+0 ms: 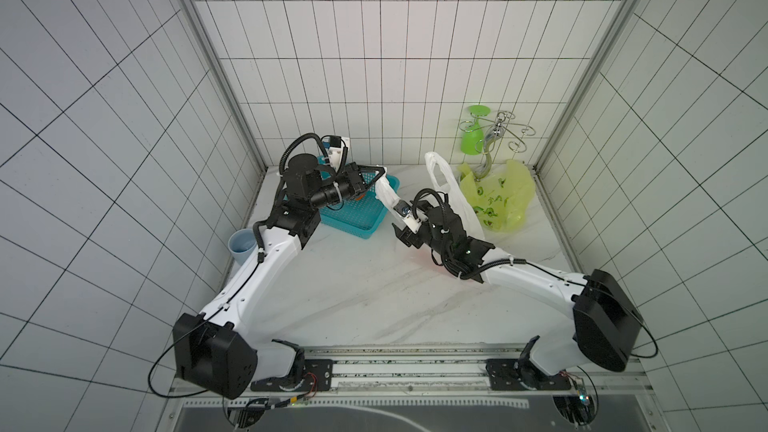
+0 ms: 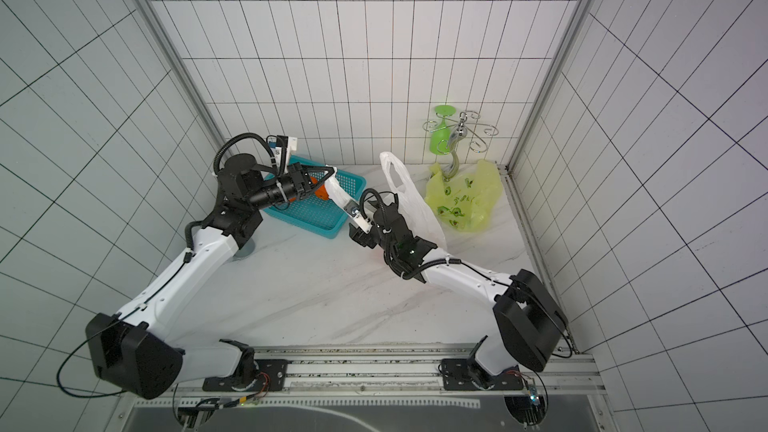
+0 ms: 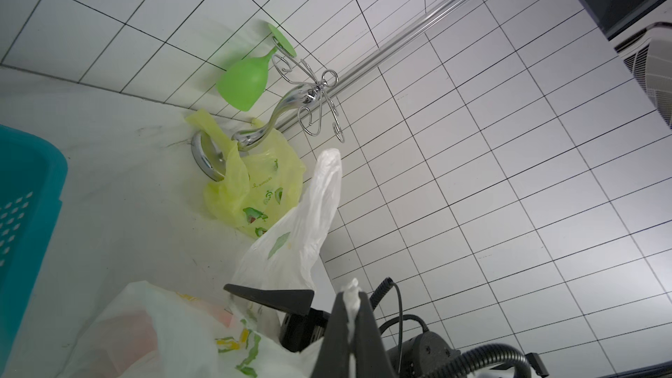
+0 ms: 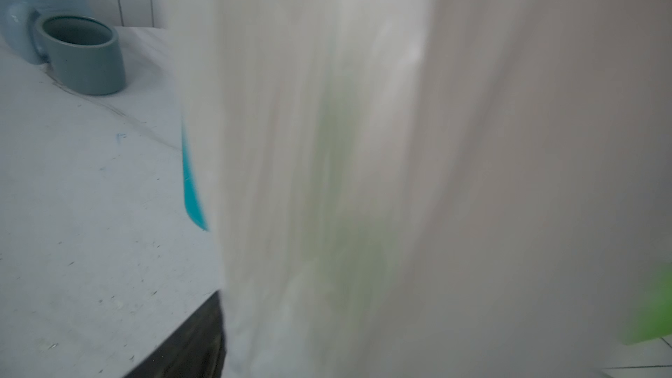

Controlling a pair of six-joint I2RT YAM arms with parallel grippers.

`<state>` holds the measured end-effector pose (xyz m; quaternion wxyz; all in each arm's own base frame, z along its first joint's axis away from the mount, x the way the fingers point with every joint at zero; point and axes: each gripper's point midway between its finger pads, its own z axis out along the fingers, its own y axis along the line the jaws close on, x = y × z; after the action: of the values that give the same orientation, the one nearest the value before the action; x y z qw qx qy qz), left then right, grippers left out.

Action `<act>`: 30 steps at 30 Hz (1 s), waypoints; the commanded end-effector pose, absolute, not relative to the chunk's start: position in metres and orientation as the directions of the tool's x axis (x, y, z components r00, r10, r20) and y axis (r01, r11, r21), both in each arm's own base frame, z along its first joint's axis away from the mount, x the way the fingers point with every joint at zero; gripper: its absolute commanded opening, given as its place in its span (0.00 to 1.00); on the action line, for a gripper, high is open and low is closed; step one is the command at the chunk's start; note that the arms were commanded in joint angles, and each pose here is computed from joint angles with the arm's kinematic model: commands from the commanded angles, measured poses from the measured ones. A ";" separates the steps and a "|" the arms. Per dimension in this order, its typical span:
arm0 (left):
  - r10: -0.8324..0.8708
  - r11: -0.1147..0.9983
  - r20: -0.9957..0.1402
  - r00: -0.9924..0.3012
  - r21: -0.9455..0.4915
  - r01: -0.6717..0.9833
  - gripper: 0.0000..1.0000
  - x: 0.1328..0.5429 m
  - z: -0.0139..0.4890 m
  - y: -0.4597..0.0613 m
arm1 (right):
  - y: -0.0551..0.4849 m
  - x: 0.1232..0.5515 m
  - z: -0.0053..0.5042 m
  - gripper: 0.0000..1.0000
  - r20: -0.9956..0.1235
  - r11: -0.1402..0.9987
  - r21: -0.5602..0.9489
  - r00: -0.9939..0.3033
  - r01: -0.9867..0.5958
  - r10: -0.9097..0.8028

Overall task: Place the oranges into plastic bags & tie knots
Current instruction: Adjust the plastic bag at the center of the board.

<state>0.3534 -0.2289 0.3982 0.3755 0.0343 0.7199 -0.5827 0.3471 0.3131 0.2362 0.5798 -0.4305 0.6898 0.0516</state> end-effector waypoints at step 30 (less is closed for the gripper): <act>-0.211 0.419 -0.808 -0.551 -0.584 0.695 0.00 0.342 0.403 -0.245 | 0.184 0.368 0.302 0.97 -0.965 0.529 -0.054 -0.092 -0.847 -0.246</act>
<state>0.3393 -0.2439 0.3964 0.4337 0.1631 0.7195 -0.5173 0.3775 0.1655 0.3155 0.5492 -0.3832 0.7062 0.2299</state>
